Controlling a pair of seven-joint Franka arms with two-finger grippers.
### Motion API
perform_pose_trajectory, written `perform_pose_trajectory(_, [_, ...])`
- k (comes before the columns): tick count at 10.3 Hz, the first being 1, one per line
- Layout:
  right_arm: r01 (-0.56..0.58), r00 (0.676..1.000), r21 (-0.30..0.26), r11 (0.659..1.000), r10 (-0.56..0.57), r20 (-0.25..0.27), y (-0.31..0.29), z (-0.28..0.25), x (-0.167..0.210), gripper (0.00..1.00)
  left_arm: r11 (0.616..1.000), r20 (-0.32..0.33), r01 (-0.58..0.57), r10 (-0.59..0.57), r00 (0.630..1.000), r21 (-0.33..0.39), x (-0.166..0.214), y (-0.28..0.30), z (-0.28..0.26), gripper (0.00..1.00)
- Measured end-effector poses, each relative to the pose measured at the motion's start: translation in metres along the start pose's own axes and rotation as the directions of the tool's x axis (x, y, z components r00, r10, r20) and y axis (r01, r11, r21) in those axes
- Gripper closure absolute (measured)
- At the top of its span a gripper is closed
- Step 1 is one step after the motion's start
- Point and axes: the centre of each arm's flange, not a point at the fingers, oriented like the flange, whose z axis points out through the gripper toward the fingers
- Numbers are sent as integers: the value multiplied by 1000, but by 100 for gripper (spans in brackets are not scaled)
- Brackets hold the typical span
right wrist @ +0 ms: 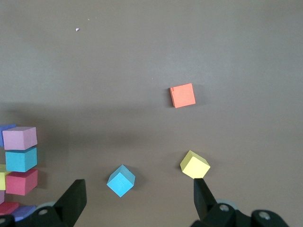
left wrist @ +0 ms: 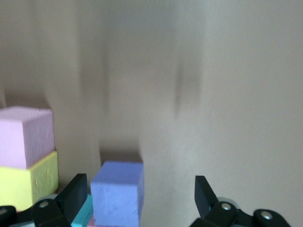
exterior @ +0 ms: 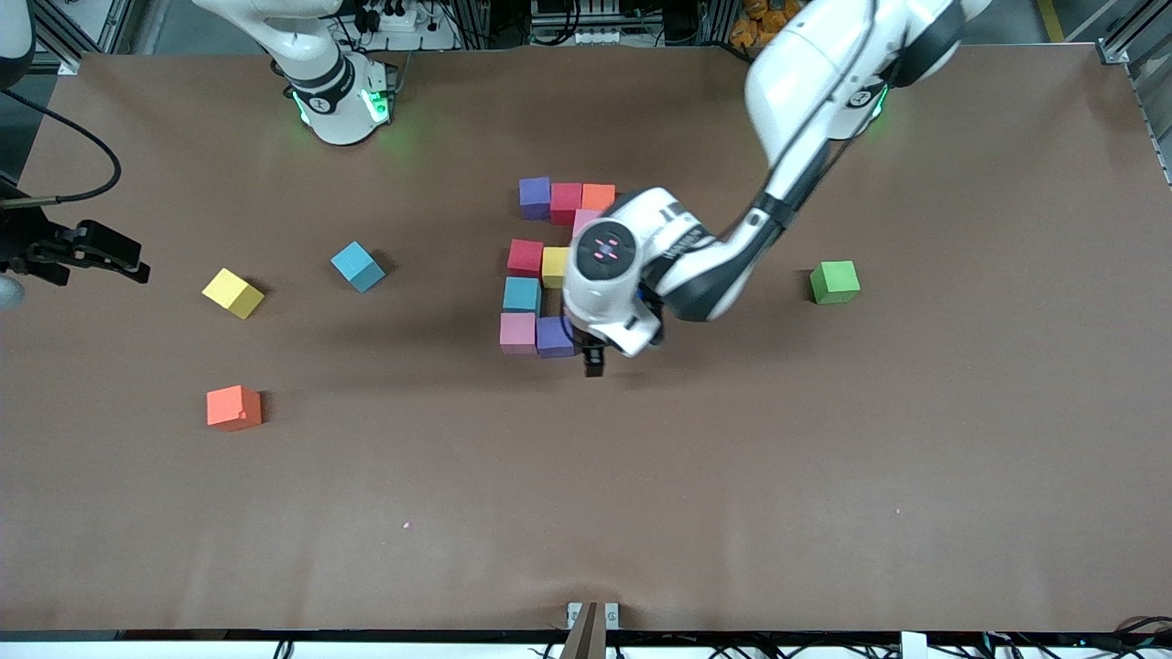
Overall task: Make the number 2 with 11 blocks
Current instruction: 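Open the left gripper and move it toward the green cube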
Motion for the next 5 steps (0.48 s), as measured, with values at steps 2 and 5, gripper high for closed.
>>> perform_pose_trajectory(2, [-2, 1000, 0, 1000, 2, 2, 2, 1, 0, 0, 999, 6, -19, 19, 1000, 33, 52, 18, -12, 0])
perform_pose_trajectory(5, [-5, 1000, -1, 1000, 5, 5, 6, 2, 0, 0, 996, -33, -77, 79, 996, 46, 110, 14, -4, 0])
